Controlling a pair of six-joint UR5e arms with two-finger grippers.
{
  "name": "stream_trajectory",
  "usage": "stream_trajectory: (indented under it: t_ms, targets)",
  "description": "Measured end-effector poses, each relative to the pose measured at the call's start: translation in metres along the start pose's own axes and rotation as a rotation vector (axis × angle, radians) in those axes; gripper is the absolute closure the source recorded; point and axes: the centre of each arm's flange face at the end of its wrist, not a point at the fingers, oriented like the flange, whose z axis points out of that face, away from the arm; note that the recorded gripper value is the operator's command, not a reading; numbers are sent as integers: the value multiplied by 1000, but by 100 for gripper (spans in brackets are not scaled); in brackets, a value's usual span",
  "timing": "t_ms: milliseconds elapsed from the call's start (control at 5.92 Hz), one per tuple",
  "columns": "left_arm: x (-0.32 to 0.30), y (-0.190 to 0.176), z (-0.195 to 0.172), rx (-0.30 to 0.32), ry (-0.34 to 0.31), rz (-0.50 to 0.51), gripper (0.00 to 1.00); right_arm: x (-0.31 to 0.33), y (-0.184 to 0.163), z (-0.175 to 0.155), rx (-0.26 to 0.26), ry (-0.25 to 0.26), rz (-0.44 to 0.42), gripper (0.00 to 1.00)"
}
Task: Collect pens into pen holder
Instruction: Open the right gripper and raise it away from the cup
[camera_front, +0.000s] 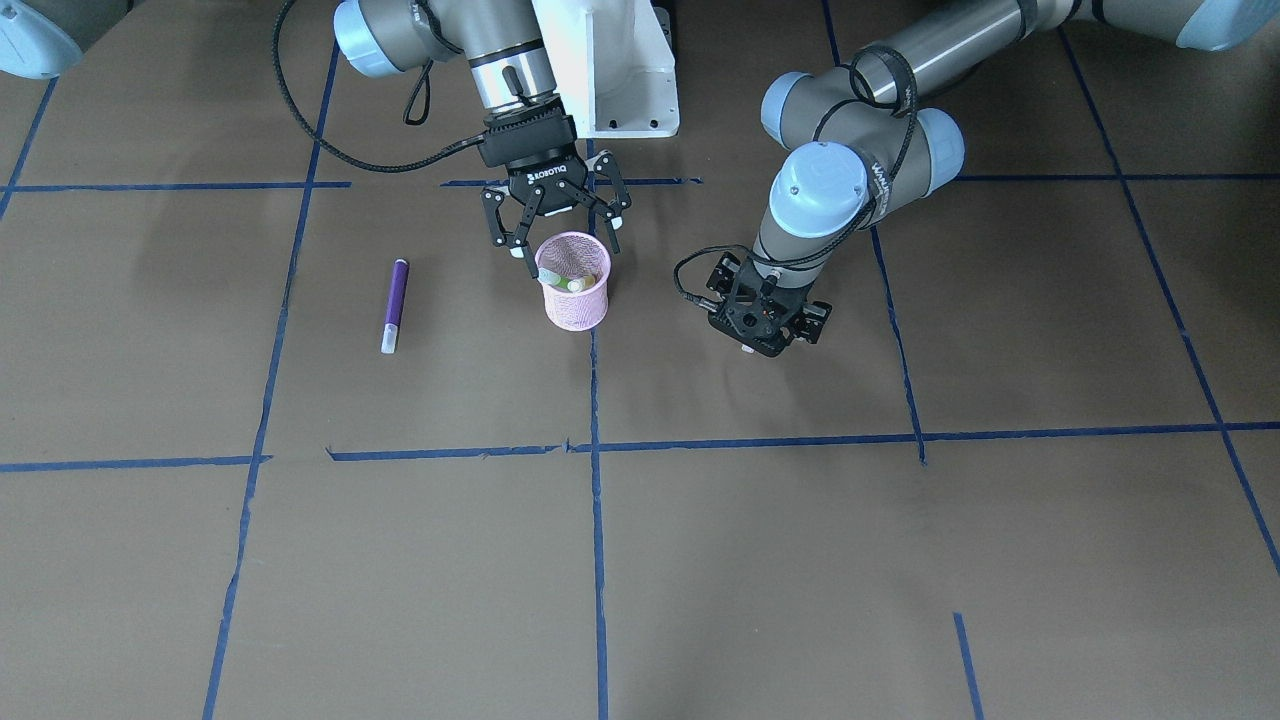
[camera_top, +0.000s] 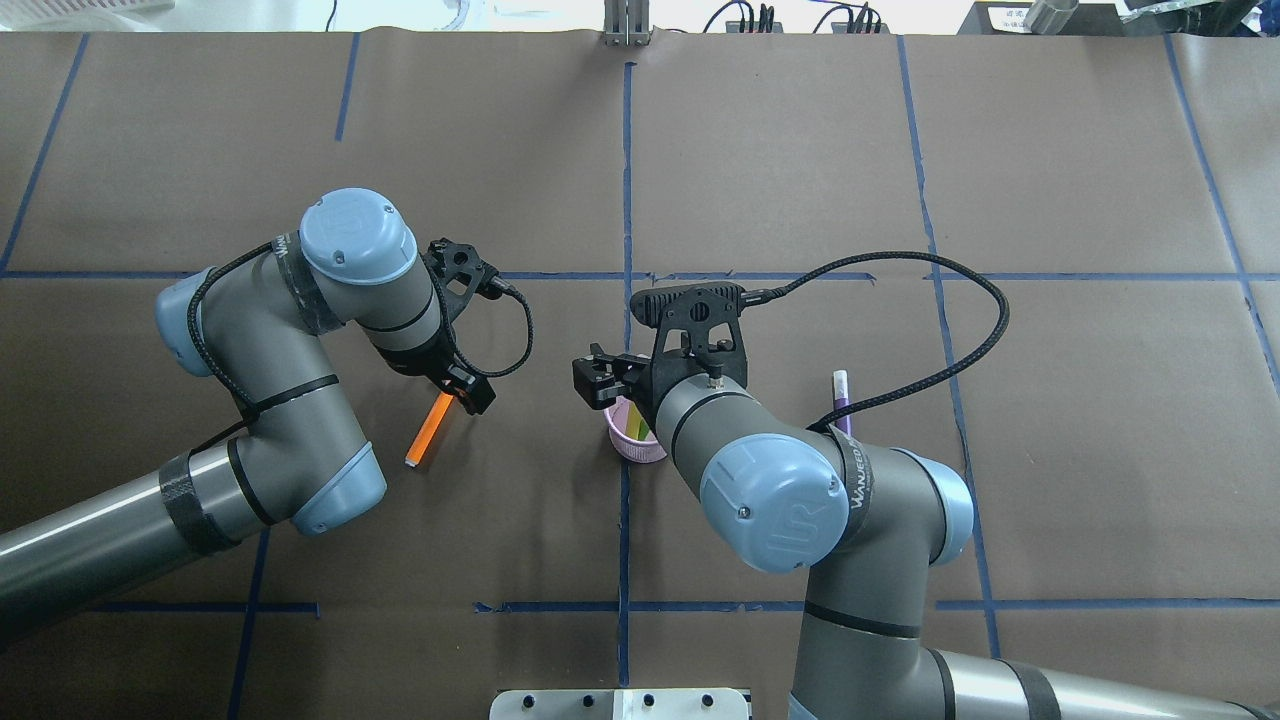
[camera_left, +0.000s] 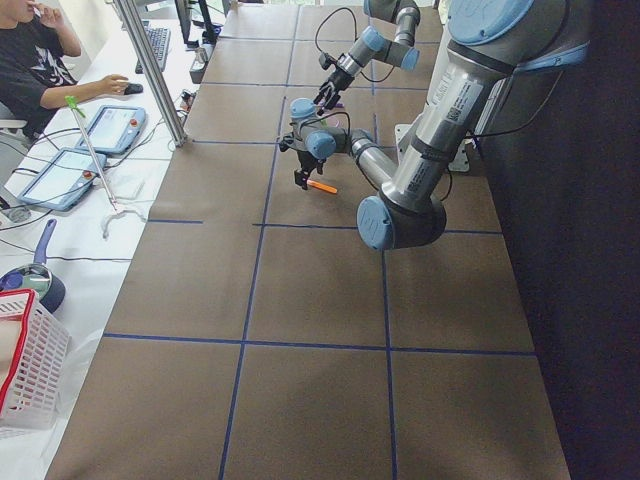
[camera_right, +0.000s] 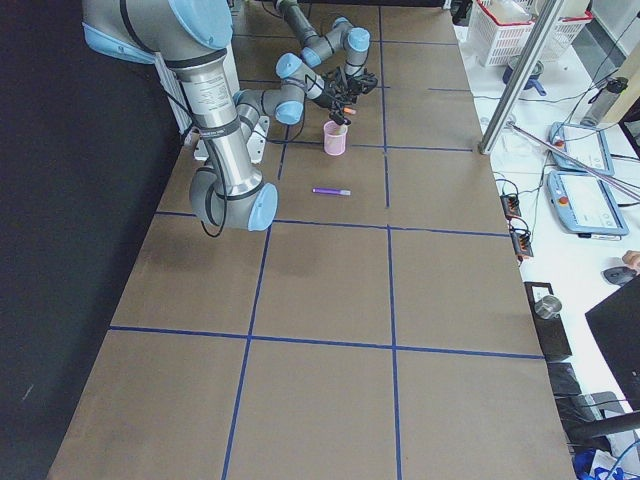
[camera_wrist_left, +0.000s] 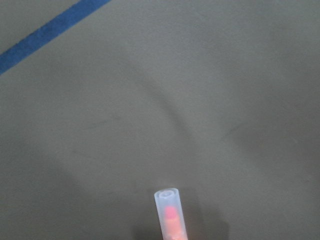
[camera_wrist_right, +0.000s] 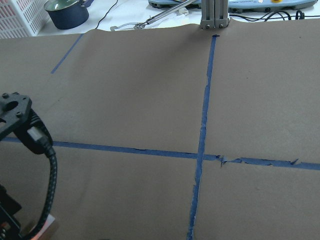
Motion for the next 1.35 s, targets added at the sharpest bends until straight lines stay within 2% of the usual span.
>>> stream_trajectory:
  t_ms: [338, 506, 844, 1013, 1350]
  targets:
    - [0, 0, 2, -3, -1, 0, 37, 30, -62, -25, -126, -2, -4, 0]
    - [0, 0, 3, -4, -1, 0, 52, 46, -89, -37, -166, -4, -9, 0]
    - [0, 0, 3, -5, 0, -3, 93, 71, -125, -46, -210, -13, 4, 0]
    - [0, 0, 3, -5, 0, -3, 97, 84, -140, -49, -234, -10, -2, 0]
    - [-3, -3, -8, 13, 2, -3, 100, 124, -165, -52, -343, 42, -42, 0]
